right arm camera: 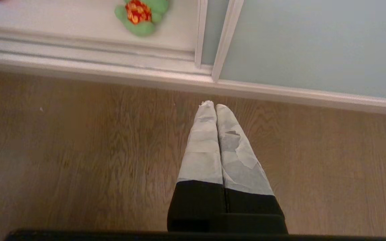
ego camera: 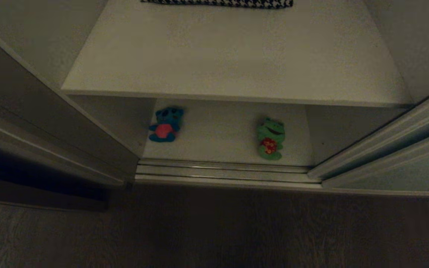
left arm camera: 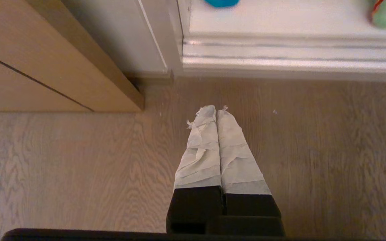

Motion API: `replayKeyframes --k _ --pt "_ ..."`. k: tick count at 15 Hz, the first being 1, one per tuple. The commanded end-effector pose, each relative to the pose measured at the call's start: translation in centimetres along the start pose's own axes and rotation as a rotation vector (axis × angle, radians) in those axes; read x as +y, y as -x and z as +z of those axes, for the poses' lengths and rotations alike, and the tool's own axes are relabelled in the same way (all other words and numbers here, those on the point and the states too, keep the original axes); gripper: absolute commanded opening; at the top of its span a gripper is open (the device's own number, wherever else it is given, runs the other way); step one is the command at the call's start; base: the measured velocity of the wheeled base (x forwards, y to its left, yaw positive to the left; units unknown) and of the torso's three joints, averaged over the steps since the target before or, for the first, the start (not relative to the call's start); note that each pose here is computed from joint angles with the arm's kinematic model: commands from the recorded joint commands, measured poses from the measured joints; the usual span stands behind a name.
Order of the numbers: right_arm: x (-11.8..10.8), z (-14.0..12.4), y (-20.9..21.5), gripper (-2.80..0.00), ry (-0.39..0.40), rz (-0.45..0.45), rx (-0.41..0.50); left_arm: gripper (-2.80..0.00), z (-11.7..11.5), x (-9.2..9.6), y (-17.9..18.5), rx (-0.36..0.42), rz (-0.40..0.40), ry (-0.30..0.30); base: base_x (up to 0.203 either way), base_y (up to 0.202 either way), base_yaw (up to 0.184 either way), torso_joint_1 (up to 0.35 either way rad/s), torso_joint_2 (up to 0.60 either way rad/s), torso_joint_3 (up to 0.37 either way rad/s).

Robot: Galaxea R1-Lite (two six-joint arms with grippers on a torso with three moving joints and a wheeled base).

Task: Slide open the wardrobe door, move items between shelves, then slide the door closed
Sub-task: Place the blue doll on the higher shelf

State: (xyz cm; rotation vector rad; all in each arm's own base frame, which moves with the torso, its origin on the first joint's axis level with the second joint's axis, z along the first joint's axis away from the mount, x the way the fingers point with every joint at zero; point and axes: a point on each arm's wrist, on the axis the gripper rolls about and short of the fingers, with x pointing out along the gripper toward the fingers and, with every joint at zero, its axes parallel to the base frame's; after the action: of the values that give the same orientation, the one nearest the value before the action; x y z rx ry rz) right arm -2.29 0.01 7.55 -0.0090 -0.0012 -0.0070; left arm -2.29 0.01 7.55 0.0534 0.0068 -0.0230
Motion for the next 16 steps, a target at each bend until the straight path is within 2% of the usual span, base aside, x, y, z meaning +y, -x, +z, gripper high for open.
replayKeyframes --k 1,16 --pt "0.0 -0.03 -0.01 -2.8 0.0 0.001 0.001 -2.8 0.04 0.0 -0.01 0.002 0.0 0.0 0.0 0.0 0.0 -0.001 0.0 -0.191" --pt "0.0 -0.04 -0.01 -2.8 0.0 0.001 0.001 -2.8 -0.01 -0.01 -0.02 0.004 -0.003 -0.006 0.0 0.0 0.0 0.004 0.0 -0.198"
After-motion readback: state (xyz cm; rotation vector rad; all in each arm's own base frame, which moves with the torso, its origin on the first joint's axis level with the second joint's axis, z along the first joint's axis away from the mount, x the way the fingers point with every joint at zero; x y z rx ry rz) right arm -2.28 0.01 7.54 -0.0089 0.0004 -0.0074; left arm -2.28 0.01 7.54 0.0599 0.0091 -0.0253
